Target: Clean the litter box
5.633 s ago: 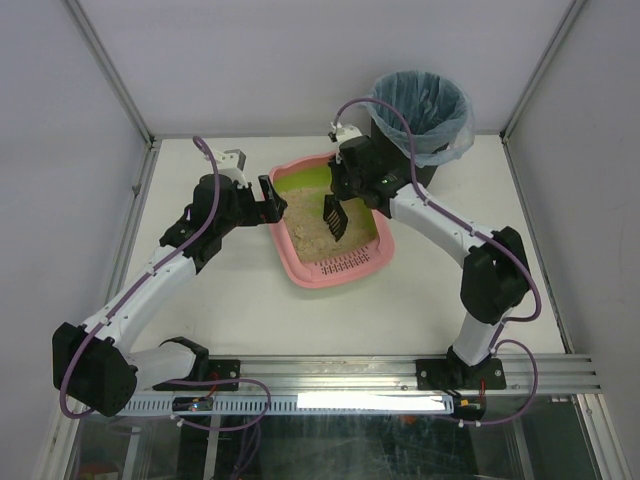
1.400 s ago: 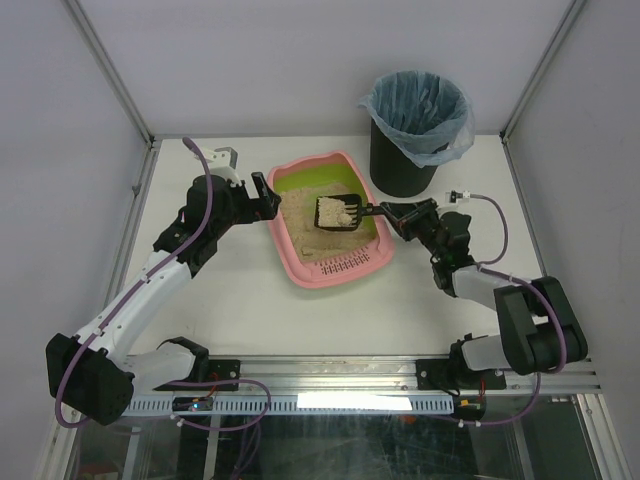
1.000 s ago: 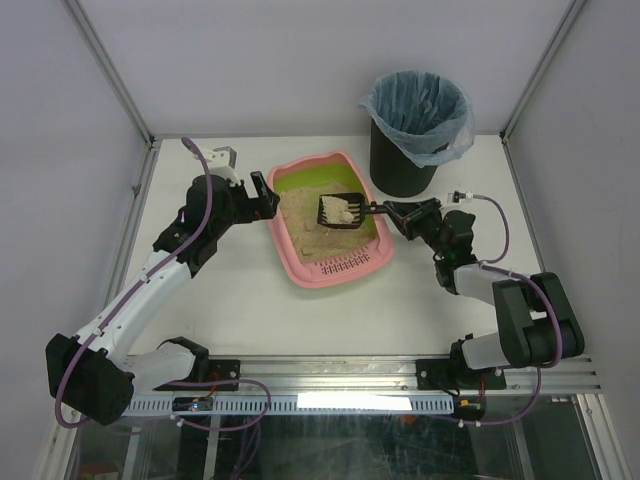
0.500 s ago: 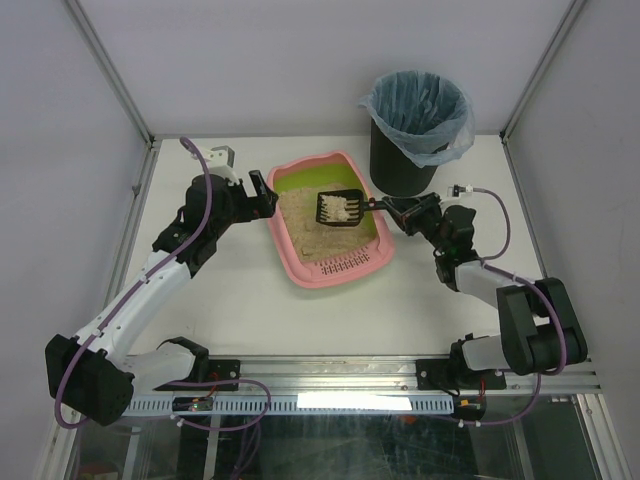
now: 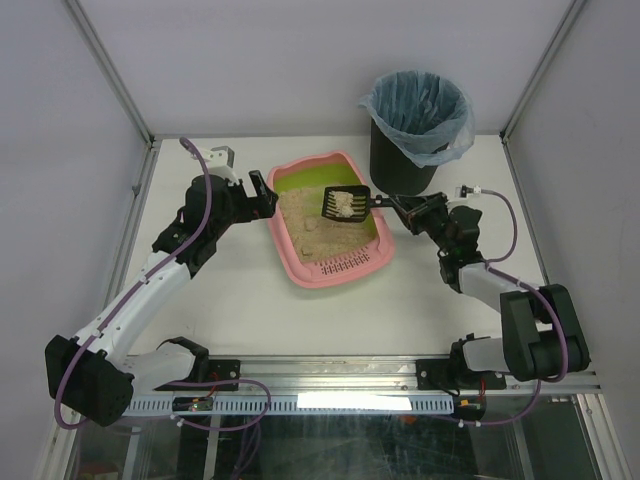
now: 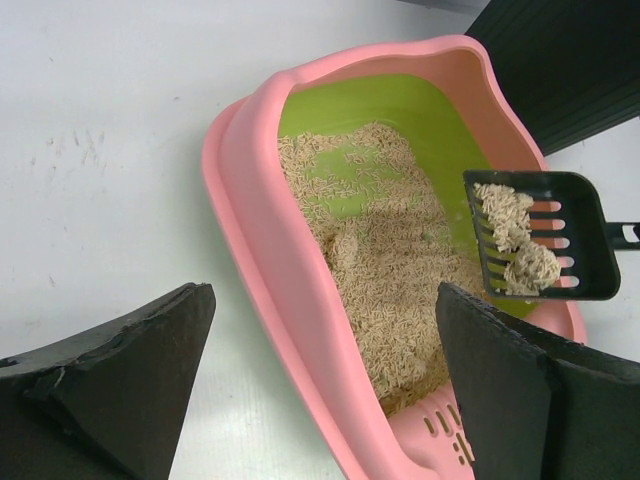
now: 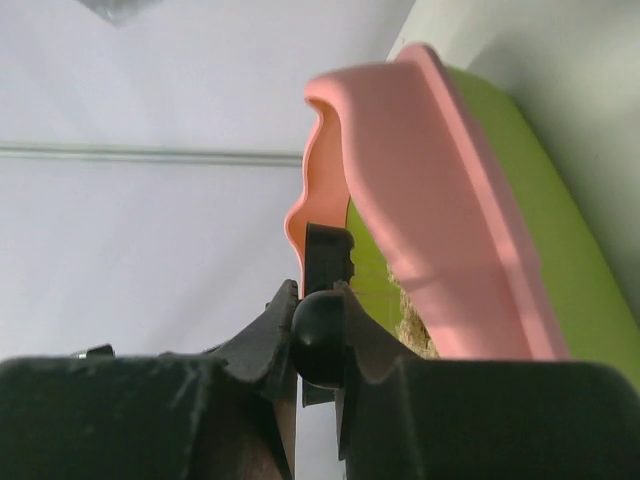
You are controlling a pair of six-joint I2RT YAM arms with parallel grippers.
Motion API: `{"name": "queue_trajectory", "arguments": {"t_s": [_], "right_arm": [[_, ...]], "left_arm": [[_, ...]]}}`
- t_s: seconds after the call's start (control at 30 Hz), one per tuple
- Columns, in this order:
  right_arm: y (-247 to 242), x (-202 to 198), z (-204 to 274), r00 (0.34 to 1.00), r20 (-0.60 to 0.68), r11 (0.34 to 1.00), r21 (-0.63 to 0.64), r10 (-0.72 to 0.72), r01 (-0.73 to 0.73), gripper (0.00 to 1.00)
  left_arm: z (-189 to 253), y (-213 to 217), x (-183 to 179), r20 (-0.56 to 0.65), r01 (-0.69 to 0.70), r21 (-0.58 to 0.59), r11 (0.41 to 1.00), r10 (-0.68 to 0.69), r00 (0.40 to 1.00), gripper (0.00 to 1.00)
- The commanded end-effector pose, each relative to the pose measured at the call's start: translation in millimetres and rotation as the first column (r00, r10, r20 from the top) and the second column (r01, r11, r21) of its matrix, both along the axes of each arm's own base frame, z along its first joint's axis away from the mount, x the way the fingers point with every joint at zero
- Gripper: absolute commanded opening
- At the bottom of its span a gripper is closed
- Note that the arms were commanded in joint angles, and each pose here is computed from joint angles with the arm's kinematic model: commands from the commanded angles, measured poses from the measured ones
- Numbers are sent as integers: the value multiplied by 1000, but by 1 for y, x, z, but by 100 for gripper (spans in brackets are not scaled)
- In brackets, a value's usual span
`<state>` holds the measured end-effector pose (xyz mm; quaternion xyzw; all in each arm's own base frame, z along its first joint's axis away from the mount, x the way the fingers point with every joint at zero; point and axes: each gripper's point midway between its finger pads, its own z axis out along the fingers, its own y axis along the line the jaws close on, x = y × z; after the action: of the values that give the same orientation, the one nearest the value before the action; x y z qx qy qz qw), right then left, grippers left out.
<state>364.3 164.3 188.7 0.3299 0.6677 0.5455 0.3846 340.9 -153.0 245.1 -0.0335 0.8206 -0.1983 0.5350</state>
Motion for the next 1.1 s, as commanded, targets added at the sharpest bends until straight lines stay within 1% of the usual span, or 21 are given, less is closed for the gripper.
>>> {"name": "queue_trajectory", "arguments": {"t_s": [0.0,0.03,0.13,0.17,0.27,0.3,0.37,0.4,0.5,0.53,0.63,0.67,0.7,0.77,0.8,0.83,0.9,0.93,0.97,1.03,1.07], "right_arm": [[16,-1,43,989,134,998,7,56,-57,0],[20,-1,41,989,134,998,-3,68,-68,0],[-12,4,30,994,91,997,60,-59,53,0],[-9,3,33,994,101,997,69,-43,36,0],[25,-1,43,987,142,996,13,81,-84,0],[21,1,43,988,143,998,11,60,-62,0],[-8,7,33,994,98,997,59,-54,48,0],[-12,6,34,992,105,996,70,-70,63,0],[24,0,48,985,157,998,5,67,-68,0],[25,0,46,985,157,998,-10,69,-69,0],[-14,6,32,992,100,995,56,-83,77,0],[-12,5,37,990,119,996,65,-74,67,0],[1,4,45,990,143,999,46,-17,10,0],[26,0,48,984,158,997,-20,78,-76,0],[25,1,46,985,155,997,-35,71,-66,0],[13,4,42,989,142,999,-30,26,-22,0],[-13,7,33,992,99,997,27,-72,69,0],[-11,6,39,990,120,997,46,-69,64,0],[5,2,43,990,138,1000,29,-6,2,0],[32,-1,49,983,161,995,-47,92,-85,0],[29,1,49,984,159,996,-50,80,-72,0]], "left_arm": [[23,7,4,81,-24,-15,1000,25,996,99],[23,6,5,82,-21,-14,1000,22,996,99],[25,3,5,76,-3,-9,1000,4,997,98],[25,5,3,76,-10,-9,1000,11,997,98],[22,12,2,92,-42,-8,999,42,995,99],[21,12,3,91,-41,-7,999,41,995,99],[23,6,2,88,-9,-2,1000,9,996,99],[23,6,2,88,-8,-1,1000,8,996,98],[20,9,3,84,-30,-2,1000,30,996,99],[21,7,3,83,-19,-6,1000,19,996,99],[23,3,5,78,-2,-1,1000,2,997,98],[23,5,5,79,-11,1,1000,11,997,98],[22,7,4,80,-21,-2,1000,21,997,98],[17,8,4,78,-30,-7,1000,30,996,99],[17,6,5,77,-20,-10,1000,21,997,99],[18,3,5,75,-5,-9,1000,6,997,98],[20,3,5,70,0,-5,1000,0,998,98],[19,5,4,70,-10,-5,1000,10,998,98],[18,7,4,72,-23,-5,1000,24,997,99],[17,7,5,75,-25,-6,1000,26,997,99],[16,4,7,71,-13,-4,1000,13,997,99]]}}
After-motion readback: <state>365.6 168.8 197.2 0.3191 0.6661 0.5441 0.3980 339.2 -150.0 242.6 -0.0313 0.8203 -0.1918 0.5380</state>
